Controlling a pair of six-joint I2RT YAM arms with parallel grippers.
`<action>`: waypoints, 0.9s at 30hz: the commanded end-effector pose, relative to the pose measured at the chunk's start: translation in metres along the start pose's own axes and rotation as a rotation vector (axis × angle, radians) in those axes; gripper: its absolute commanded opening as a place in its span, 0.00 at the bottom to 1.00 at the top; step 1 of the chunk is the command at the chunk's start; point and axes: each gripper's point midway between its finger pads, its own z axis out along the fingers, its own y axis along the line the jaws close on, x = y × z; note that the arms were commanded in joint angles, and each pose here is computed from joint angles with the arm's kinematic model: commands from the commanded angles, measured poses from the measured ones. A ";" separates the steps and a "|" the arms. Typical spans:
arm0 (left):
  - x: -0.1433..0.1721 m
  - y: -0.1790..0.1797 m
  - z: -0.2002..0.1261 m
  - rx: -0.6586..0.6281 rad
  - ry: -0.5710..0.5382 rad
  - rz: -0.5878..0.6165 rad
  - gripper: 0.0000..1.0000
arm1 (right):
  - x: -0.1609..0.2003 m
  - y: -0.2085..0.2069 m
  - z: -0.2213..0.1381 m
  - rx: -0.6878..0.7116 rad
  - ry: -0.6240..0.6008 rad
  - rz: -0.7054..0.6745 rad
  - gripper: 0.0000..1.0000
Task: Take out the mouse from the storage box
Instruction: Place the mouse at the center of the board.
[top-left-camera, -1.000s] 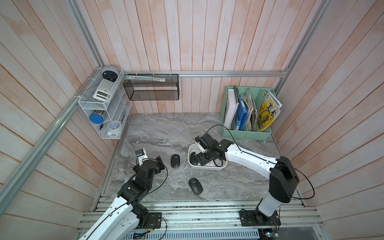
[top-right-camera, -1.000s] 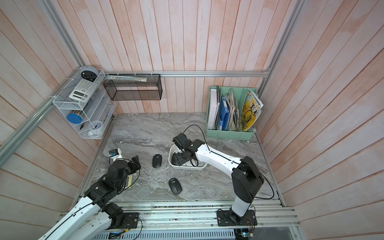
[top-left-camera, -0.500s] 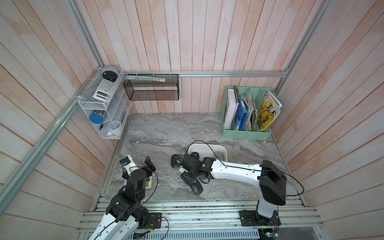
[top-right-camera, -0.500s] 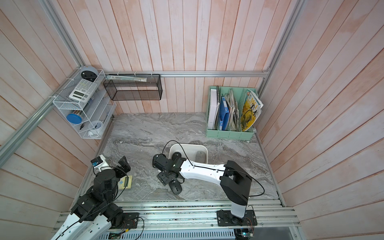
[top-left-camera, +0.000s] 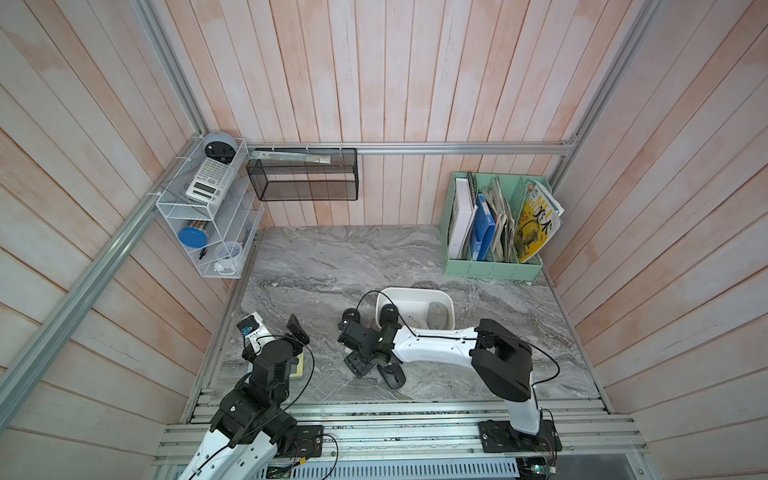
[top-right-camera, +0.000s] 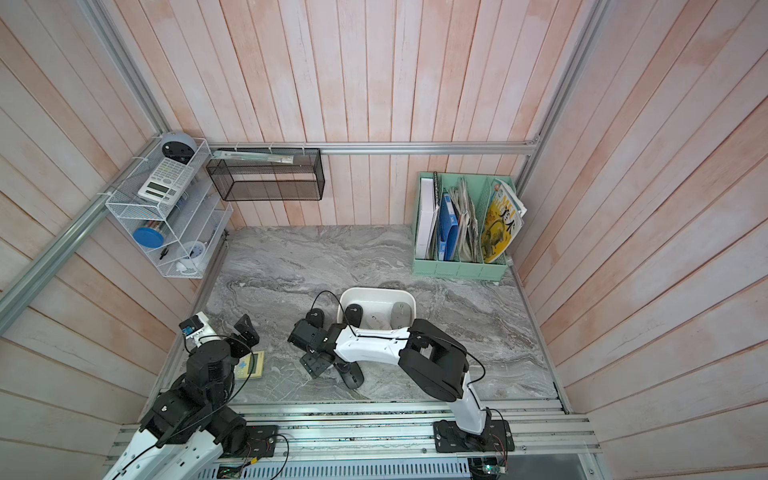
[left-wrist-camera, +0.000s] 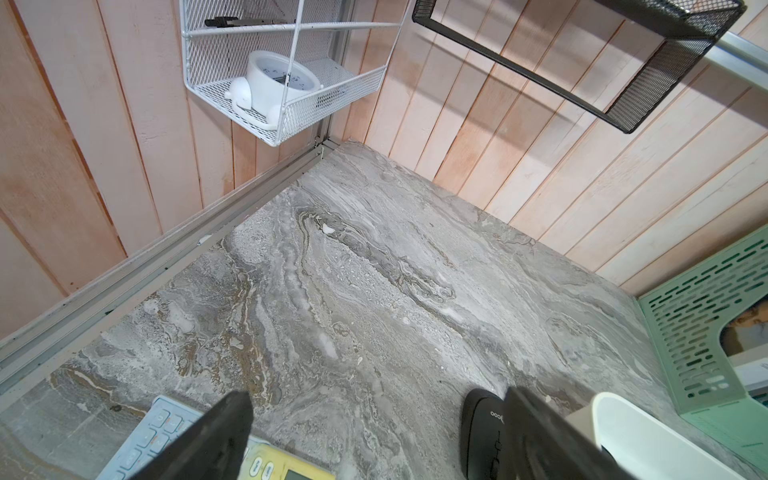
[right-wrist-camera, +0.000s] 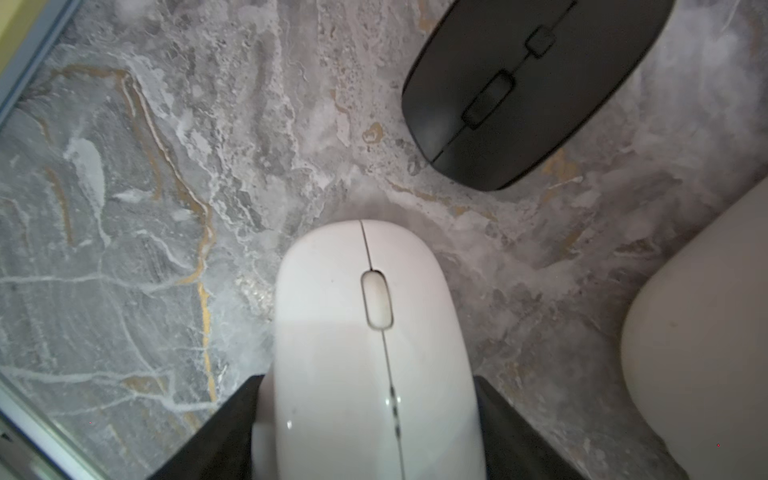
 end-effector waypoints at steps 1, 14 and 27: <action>0.001 0.006 0.000 -0.024 -0.009 -0.001 1.00 | -0.005 -0.003 0.009 0.048 -0.007 0.013 0.59; 0.002 0.005 0.001 -0.018 -0.008 -0.001 1.00 | -0.008 0.002 0.000 0.023 -0.009 0.004 0.92; 0.007 -0.015 0.003 0.078 0.029 0.007 1.00 | -0.027 -0.060 -0.100 0.058 -0.183 0.143 0.97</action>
